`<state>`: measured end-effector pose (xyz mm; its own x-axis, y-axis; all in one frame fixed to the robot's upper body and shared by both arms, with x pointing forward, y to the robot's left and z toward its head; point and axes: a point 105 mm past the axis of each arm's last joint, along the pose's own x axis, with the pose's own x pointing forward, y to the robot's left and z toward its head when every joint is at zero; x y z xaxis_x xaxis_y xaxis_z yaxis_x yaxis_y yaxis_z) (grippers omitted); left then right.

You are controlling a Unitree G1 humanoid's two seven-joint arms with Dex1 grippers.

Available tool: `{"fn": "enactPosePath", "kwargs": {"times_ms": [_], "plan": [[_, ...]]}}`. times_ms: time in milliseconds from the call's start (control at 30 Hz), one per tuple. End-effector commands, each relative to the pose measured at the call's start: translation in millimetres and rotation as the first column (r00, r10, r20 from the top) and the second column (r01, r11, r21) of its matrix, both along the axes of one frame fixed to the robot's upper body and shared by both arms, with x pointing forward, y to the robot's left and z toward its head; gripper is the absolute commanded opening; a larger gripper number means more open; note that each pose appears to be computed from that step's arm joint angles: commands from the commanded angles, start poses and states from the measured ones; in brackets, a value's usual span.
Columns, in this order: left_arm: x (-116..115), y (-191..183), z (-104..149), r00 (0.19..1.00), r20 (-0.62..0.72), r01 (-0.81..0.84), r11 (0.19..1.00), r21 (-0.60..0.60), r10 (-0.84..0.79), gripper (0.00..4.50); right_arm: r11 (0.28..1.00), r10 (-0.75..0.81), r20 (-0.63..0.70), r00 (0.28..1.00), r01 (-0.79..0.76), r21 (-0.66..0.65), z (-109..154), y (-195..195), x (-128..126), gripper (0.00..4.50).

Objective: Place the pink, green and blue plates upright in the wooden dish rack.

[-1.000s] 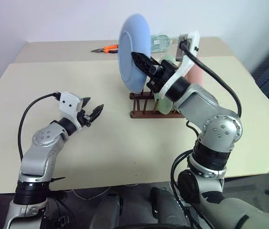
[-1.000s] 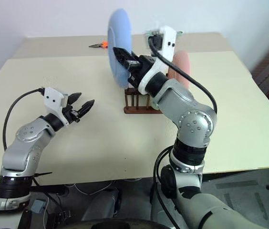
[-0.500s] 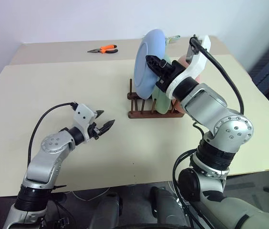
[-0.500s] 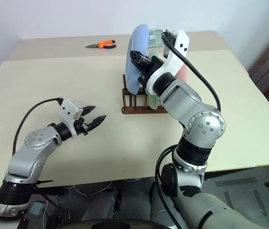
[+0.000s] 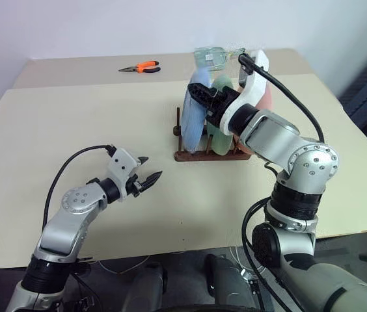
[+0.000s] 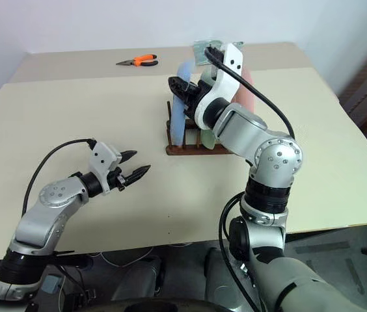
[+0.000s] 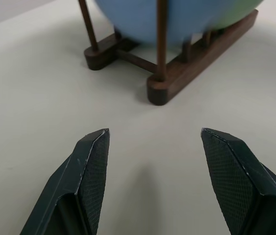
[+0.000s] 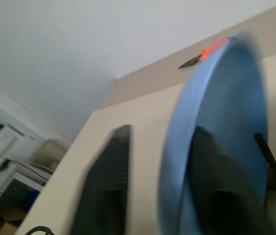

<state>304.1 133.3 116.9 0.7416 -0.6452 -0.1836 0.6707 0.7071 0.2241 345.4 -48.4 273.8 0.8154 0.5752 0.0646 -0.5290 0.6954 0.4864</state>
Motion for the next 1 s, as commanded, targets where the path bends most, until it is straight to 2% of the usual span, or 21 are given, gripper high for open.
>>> {"fn": "enactPosePath", "kwargs": {"times_ms": [33, 67, 100, 167, 233, 300, 400, 533, 633, 733, 1000], "plan": [[-3.7, -5.9, 8.6, 0.999, 0.036, 0.022, 1.000, -0.001, -0.022, 3.06, 0.994, -0.002, 0.265, 0.964, 0.030, -0.103, 42.2, -1.7, -10.9, 2.98], [-3.6, -6.3, 8.6, 0.999, 0.036, 0.023, 1.000, -0.002, -0.023, 3.06, 0.987, 0.015, 0.355, 0.935, 0.044, -0.157, 51.7, -4.2, -15.8, 2.98], [-2.8, -6.0, 8.4, 0.999, 0.036, 0.021, 1.000, -0.001, -0.021, 3.06, 0.966, 0.038, 0.488, 0.872, 0.094, -0.242, 64.6, -10.9, -23.4, 2.98], [-1.6, -5.6, 8.3, 0.999, 0.036, 0.019, 1.000, 0.000, -0.019, 3.06, 0.926, 0.113, 0.630, 0.768, 0.149, -0.348, 76.6, -17.3, -36.1, 2.98], [0.7, -3.0, 9.3, 0.999, 0.044, 0.004, 1.000, -0.002, -0.004, 3.06, 0.916, 0.175, 0.689, 0.704, 0.139, -0.376, 82.5, -29.6, -47.4, 2.98], [5.0, 3.8, 9.8, 0.998, 0.053, -0.024, 1.000, 0.003, 0.024, 3.06, 0.925, 0.167, 0.699, 0.696, 0.134, -0.354, 86.8, -60.2, -52.2, 2.98], [18.2, 40.1, 8.1, 0.988, 0.059, -0.144, 0.990, 0.001, 0.143, 3.06, 0.844, 0.090, 0.585, 0.806, 0.250, -0.474, 48.6, -157.0, -53.3, 2.98], [19.8, 70.8, -0.8, 0.980, 0.044, -0.197, 0.980, 0.043, 0.195, 3.06, 0.788, 0.038, 0.377, 0.925, 0.204, -0.580, -18.7, -211.7, -66.8, 2.98], [18.5, 81.1, -4.0, 0.978, 0.037, -0.209, 0.976, 0.058, 0.207, 3.06, 0.757, -0.008, 0.266, 0.964, 0.179, -0.628, -62.0, -231.0, -68.9, 2.98], [16.0, 80.8, -4.2, 0.978, 0.036, -0.207, 0.977, 0.055, 0.205, 3.06, 0.740, -0.033, 0.227, 0.973, 0.176, -0.649, -88.5, -239.6, -64.4, 2.98], [2.7, 75.6, -12.6, 0.982, 0.008, -0.191, 0.980, 0.060, 0.191, 3.06, 0.750, -0.020, 0.204, 0.979, 0.149, -0.645, -119.2, -238.5, -46.4, 2.98]]}}
